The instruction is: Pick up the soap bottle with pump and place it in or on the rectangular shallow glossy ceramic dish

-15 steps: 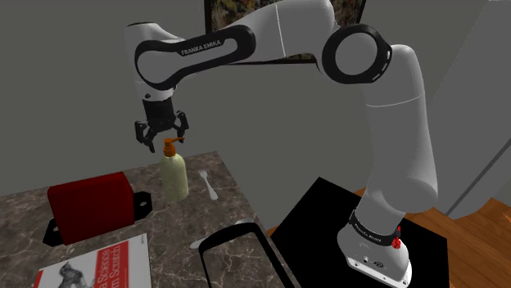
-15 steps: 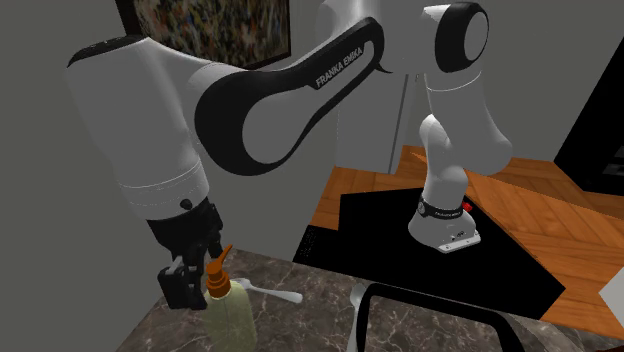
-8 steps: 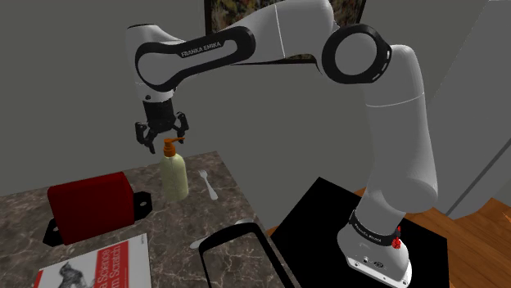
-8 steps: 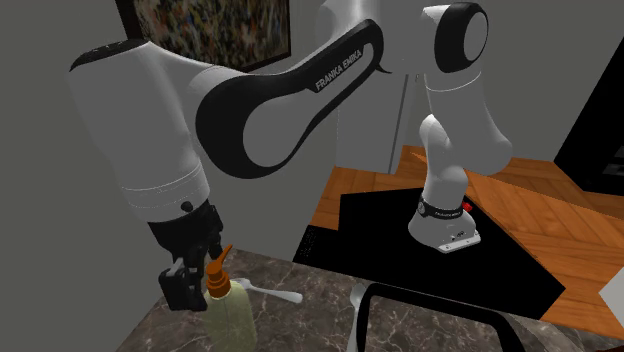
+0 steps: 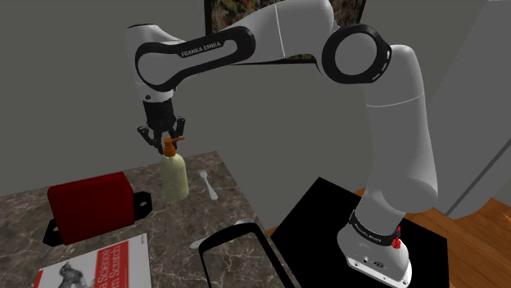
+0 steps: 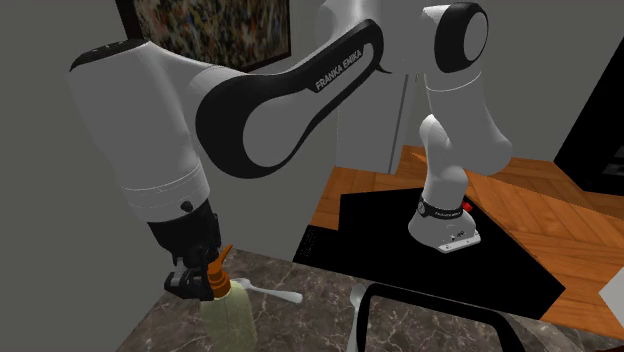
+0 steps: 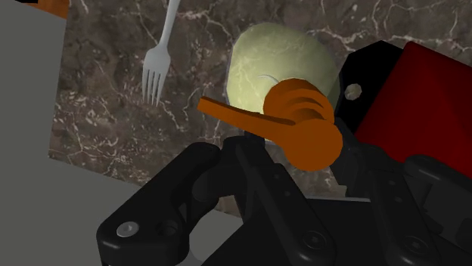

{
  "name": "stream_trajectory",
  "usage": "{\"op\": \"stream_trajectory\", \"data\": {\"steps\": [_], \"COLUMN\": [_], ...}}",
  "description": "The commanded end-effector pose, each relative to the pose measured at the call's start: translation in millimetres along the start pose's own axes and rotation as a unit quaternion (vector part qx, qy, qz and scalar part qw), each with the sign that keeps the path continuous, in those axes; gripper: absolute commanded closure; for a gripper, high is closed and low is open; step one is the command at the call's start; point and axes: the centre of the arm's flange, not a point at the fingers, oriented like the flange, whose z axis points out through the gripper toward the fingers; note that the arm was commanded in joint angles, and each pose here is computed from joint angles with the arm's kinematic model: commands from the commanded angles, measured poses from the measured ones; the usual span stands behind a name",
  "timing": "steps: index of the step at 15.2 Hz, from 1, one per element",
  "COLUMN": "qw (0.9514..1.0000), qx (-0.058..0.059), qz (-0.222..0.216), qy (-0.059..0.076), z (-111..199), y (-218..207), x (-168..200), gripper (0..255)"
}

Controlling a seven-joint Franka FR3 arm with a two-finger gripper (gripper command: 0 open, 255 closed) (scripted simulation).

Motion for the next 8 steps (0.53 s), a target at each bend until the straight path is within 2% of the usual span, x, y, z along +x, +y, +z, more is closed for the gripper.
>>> {"op": "stream_trajectory", "data": {"steps": [1, 8], "qw": [1.0000, 1.0000], "qx": [0.000, 0.000], "qz": [0.000, 0.000], "qy": [0.000, 0.000], "z": [0, -31], "y": [0, 0], "x": [0, -2], "gripper": [255, 255]}}
